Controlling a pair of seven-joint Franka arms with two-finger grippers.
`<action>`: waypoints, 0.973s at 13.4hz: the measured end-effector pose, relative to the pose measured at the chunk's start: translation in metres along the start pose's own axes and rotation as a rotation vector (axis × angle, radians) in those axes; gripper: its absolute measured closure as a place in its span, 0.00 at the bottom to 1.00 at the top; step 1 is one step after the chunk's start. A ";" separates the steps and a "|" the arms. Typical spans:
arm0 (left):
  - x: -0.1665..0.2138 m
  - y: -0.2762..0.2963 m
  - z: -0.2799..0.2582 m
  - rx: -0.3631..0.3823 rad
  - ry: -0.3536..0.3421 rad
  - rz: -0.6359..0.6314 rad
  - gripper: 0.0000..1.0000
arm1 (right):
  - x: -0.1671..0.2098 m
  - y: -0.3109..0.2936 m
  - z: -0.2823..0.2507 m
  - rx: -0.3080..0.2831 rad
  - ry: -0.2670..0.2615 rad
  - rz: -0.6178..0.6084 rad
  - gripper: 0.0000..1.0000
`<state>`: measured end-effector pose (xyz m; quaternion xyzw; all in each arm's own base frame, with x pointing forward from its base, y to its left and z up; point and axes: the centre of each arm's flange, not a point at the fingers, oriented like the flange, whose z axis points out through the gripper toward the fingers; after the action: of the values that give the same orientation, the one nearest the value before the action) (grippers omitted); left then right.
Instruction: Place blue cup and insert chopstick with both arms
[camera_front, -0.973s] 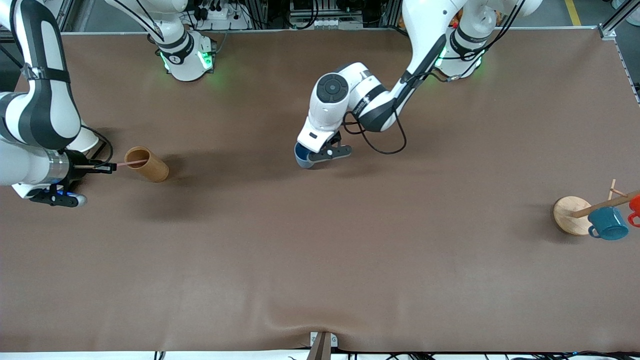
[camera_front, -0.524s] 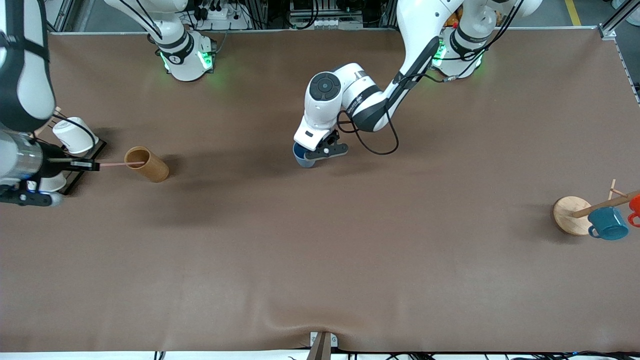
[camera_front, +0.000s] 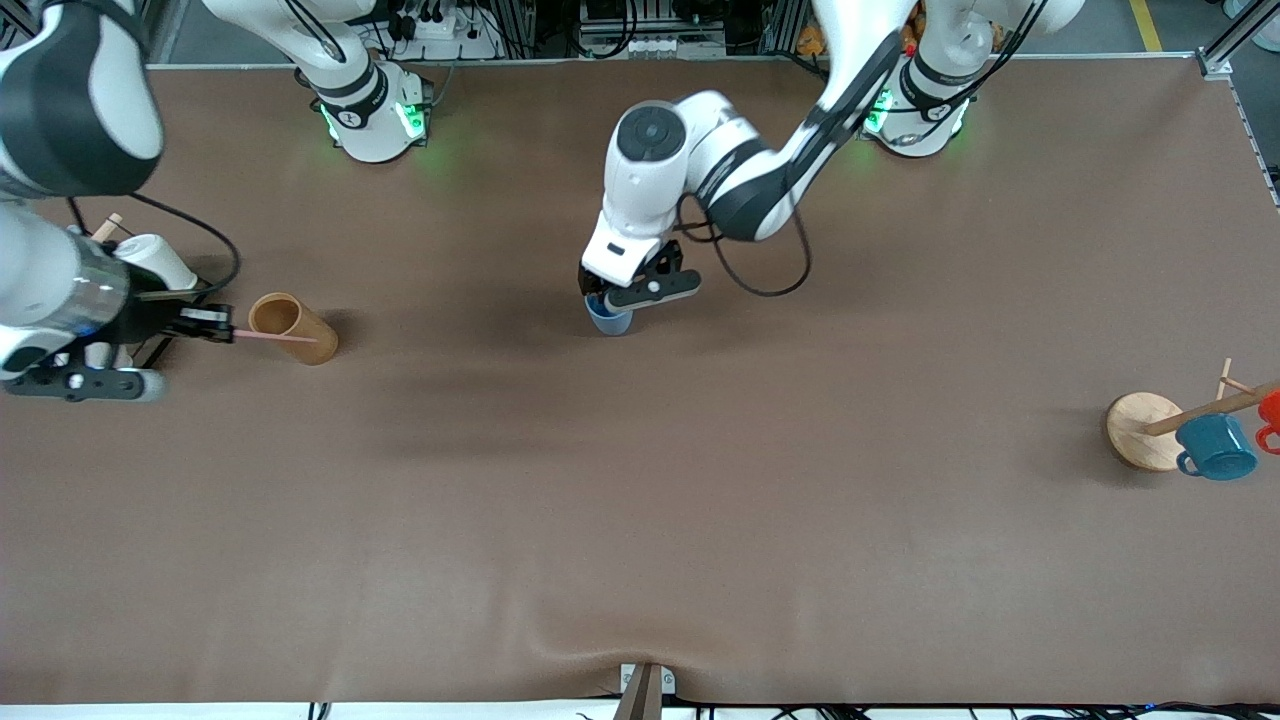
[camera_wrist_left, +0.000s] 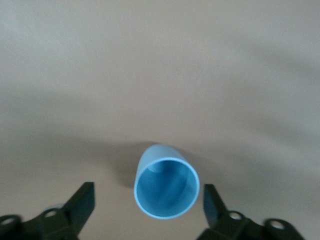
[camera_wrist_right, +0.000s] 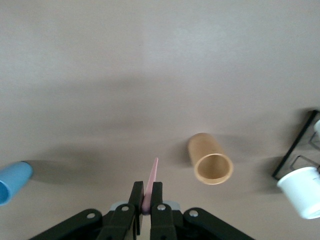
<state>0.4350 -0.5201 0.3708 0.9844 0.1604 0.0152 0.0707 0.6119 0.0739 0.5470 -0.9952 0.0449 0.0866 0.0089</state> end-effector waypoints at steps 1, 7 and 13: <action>0.015 -0.007 -0.030 -0.008 0.023 -0.022 0.00 | -0.002 -0.020 0.003 0.026 -0.006 0.036 0.91; 0.103 -0.076 -0.148 -0.019 0.124 -0.049 0.00 | -0.024 -0.169 0.035 0.139 -0.024 0.299 0.91; 0.161 -0.143 -0.191 0.084 0.105 0.042 0.00 | -0.075 -0.299 0.084 0.120 -0.029 0.400 0.91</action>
<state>0.5331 -0.3087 0.5399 0.9875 0.1437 0.0617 0.0204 0.5510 0.3801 0.4803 -0.9628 0.2464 0.0979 0.0512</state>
